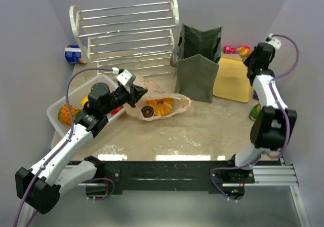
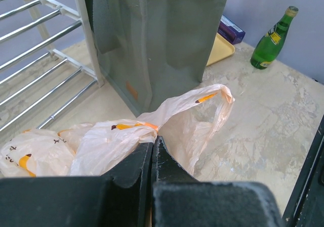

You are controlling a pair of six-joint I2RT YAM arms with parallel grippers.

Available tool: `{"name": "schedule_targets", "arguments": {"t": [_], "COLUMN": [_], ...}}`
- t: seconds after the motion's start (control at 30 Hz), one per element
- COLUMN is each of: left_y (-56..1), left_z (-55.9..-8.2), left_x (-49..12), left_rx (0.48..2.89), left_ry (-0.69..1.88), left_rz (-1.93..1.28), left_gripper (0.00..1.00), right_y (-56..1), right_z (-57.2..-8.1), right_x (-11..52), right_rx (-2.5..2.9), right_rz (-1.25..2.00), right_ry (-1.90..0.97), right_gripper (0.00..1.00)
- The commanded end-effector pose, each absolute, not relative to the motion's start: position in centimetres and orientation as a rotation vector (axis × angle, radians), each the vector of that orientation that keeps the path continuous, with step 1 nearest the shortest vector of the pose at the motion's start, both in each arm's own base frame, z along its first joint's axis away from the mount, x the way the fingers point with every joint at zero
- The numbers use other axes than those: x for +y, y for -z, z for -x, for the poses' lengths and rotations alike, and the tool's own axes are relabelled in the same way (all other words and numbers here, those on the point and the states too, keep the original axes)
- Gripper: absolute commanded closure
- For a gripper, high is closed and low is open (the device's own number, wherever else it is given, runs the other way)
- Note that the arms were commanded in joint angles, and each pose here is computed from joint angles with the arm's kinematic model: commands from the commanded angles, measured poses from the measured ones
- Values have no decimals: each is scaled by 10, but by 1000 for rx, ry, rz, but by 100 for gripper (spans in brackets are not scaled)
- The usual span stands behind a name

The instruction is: Place the mixed food into the grocery bags and tie them

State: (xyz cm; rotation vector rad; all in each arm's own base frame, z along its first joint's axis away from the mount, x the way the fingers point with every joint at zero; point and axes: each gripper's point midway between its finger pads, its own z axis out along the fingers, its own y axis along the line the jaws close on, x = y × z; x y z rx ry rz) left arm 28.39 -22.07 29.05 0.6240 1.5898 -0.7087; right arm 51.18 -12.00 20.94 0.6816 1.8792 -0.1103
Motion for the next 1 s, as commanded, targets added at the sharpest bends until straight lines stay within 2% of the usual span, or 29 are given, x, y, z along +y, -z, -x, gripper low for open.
{"name": "schedule_targets", "arguments": {"t": [0.0,0.03,0.07,0.2,0.37,0.63,0.83,0.97], "left_y": [-305,-306,-306,-306,-305,-299,-296,-297], "left_z": [-284,-283,-283,-283,-284,-288,-289,-288], "left_x": [-217,-217,-217,-217,-217,-215,-215,-217], "left_rx": [1529,1526,1524,1522,1526,1544,1551,1547], "left_ry": [682,681,681,681,679,656,659,666], "left_rz": [-636,-636,-636,-633,-631,-620,-623,-628], "left_gripper": [100,100,100,100,100,100,100,100], "right_y": [-337,-350,-387,-427,-428,-316,-240,-204], "right_z": [-469,-458,-432,-380,-326,-282,-247,-248], "right_x": [-92,-82,-63,24,154,282,331,339], "right_rx": [1514,1484,1400,1321,1353,1697,1903,2004], "right_rz": [-594,-566,-511,-227,116,388,506,493], "right_ry": [-88,-142,-227,-460,-723,-903,-941,-908], "right_gripper": [100,100,100,100,100,100,100,100]}}
